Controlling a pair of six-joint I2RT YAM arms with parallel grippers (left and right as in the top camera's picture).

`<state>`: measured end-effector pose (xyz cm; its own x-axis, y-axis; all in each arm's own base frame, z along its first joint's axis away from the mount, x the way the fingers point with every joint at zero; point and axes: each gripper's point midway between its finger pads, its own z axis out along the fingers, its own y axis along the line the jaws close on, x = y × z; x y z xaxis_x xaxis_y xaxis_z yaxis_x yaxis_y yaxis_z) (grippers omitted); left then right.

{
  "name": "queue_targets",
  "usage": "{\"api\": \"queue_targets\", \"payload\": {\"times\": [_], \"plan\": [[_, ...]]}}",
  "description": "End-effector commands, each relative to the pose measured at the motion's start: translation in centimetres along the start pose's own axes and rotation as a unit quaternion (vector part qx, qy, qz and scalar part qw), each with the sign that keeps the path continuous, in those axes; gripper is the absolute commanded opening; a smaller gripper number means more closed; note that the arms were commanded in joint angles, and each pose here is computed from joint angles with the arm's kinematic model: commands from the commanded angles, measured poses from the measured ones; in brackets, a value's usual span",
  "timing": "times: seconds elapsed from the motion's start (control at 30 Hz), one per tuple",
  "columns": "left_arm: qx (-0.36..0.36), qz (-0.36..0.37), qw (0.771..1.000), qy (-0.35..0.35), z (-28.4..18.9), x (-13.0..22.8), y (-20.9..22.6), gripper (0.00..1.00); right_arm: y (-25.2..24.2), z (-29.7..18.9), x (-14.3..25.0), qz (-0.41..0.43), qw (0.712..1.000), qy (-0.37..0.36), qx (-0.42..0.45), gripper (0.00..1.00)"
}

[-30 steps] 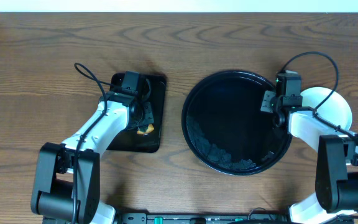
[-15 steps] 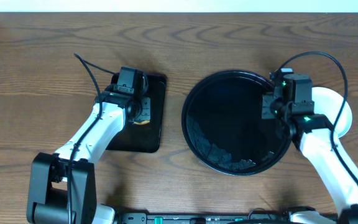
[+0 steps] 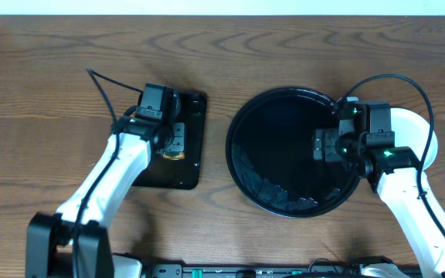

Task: Clean dirty plates on tray and stack at the side
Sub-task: 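Release the sponge into the water tray with the left gripper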

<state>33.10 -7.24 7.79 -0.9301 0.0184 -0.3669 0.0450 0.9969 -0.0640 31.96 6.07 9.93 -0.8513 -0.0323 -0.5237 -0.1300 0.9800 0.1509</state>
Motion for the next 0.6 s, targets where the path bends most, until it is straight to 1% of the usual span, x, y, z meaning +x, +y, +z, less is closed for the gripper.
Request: {"api": "queue_targets", "payload": {"times": [0.0, 0.07, 0.2, 0.23, 0.27, 0.43, 0.57], "plan": [[0.004, -0.045, 0.999, -0.016, -1.9, -0.7, 0.0, 0.56, 0.9, -1.3, -1.3, -0.007, 1.0, -0.008, -0.013, 0.99], [0.003, -0.071, 0.997, 0.006, -2.4, 0.6, 0.1, 0.58, 1.0, -2.2, -1.1, -0.004, 1.0, 0.012, -0.012, 0.99], [0.026, -0.076, 0.995, 0.055, -3.0, 3.0, -0.7, 0.57, 0.9, -3.4, -0.8, 0.002, 0.999, 0.035, -0.009, 0.99], [0.032, -0.077, 0.994, 0.071, -3.1, 3.7, -0.9, 0.49, 0.9, -3.5, -0.6, 0.003, 0.999, 0.04, -0.008, 0.99], [0.035, -0.078, 0.993, 0.084, -3.2, 4.3, -1.0, 0.08, 0.9, -3.6, -0.4, 0.004, 0.999, 0.044, -0.008, 0.99], [0.065, -0.084, 0.985, 0.137, -3.8, 6.6, -2.1, 0.07, 0.8, -3.6, 0.4, 0.006, 0.998, 0.061, -0.005, 0.99], [0.081, -0.09, 0.981, 0.149, -4.1, 7.0, -2.6, 0.07, 0.8, -3.6, 0.6, 0.007, 0.998, 0.065, -0.005, 0.99]]}}
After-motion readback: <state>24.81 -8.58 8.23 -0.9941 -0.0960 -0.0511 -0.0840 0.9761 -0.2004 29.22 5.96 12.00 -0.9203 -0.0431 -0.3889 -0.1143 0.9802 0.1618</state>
